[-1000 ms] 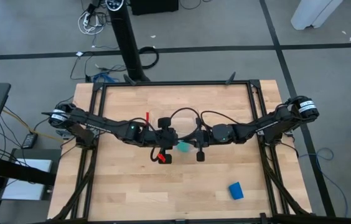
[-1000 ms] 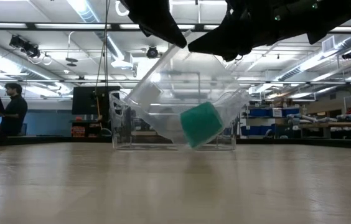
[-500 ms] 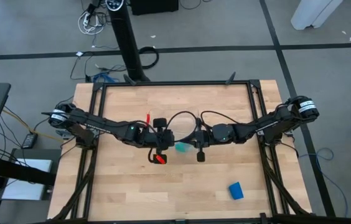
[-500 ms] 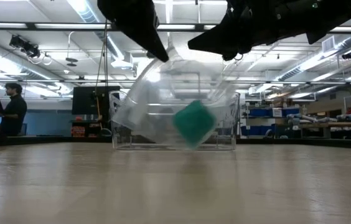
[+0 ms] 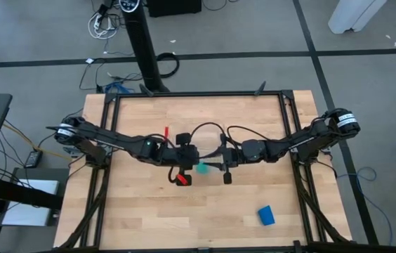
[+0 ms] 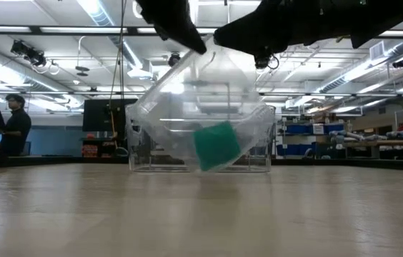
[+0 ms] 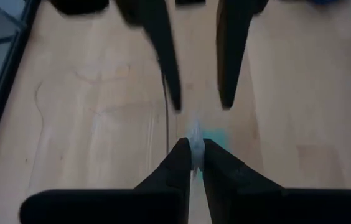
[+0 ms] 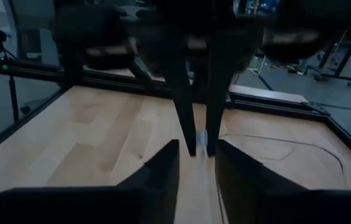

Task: Roll bandage
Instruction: Open the transparent zip bag

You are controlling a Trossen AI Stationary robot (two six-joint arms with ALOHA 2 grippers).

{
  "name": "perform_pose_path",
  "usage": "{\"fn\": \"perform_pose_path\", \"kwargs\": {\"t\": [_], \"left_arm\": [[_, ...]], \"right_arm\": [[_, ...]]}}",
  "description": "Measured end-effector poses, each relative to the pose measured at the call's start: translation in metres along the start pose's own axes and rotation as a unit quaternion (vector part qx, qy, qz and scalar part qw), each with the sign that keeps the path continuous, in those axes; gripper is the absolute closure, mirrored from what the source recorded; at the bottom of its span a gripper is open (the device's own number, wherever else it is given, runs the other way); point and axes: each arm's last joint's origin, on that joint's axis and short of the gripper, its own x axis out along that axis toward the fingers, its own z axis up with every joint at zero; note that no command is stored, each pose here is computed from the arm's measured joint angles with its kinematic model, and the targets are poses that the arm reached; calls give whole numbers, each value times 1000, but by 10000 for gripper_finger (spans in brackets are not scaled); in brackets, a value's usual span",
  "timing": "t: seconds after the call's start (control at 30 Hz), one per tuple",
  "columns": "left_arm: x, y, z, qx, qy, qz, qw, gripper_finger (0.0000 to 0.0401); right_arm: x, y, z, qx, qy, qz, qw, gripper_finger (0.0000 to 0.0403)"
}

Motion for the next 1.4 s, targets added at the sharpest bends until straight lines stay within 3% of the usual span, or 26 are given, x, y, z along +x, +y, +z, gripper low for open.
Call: {"fn": "perform_pose_path", "kwargs": {"t": [0.2,0.5,0.6,0.77,1.0,1.4], "left_arm": [[-7,1,9,1,-16,-1,1000,369],[-8,2,14,7,-32,-1,999,356],[-8,2,15,15,-36,-1,999,362],[-7,1,14,16,-40,-6,999,377],[6,-2,-4,5,-11,-1,1000,377],[15,-5,-26,-9,44,-9,999,369]], "right_arm": [[0,0,-1,3,4,0,1000,254],[0,0,-2,2,9,-5,1000,254],[0,-1,-2,-1,10,-17,1000,279],[0,-3,-2,-1,11,-22,1000,387],[1,-4,-4,0,18,-39,999,402],[0,-1,2,2,-7,-17,1000,403]]}}
